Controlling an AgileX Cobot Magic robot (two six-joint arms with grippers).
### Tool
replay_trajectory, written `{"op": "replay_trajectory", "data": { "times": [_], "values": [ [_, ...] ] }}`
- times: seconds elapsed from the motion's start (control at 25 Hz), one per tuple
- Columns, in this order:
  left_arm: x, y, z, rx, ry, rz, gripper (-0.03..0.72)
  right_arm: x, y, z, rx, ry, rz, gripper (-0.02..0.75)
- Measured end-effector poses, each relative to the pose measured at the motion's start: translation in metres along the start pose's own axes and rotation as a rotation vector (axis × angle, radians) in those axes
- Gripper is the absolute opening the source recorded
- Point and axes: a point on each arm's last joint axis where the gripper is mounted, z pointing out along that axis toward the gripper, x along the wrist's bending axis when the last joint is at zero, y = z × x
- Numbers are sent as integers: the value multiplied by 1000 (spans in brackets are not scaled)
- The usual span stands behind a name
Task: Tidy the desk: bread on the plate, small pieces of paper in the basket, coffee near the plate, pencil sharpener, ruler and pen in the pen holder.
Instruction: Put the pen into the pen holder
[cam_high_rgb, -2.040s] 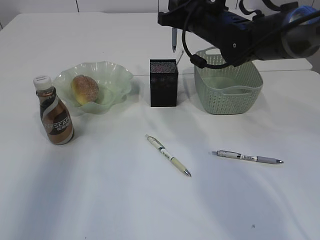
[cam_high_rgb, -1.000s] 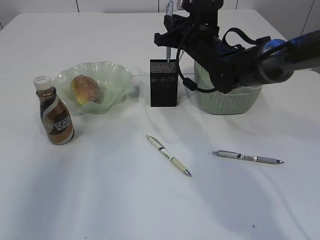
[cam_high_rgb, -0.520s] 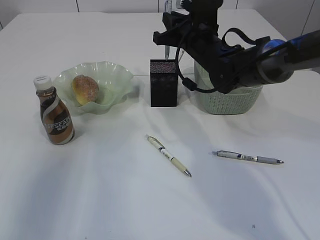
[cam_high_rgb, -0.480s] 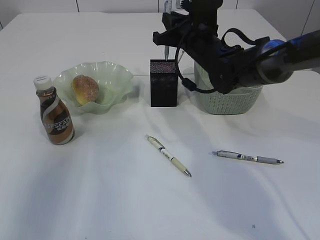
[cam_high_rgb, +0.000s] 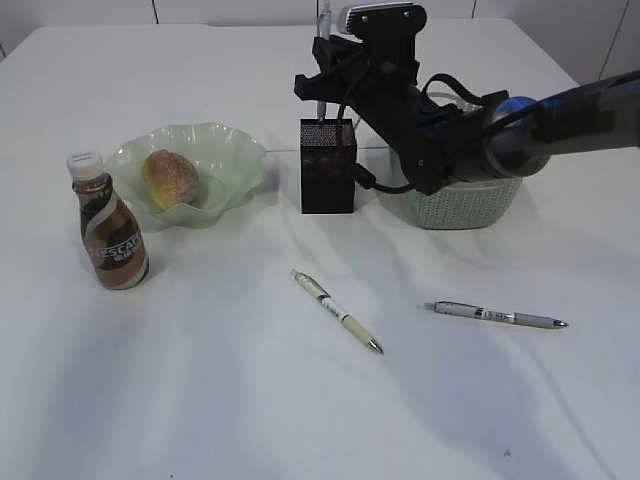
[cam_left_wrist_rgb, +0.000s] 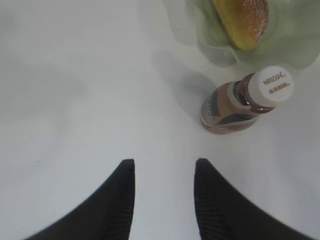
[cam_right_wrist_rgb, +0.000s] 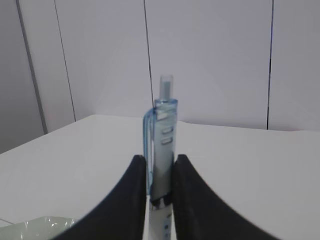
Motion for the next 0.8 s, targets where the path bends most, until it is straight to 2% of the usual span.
{"op": "replay_trajectory", "data": {
  "times": [0.4,0.8],
  "values": [
    [0,0,0,0,0,0,275,-1,-23,3,42,-1,21,132],
    [0,0,0,0,0,0,275,-1,-32,3,74,-2,26,131]
  ]
}}
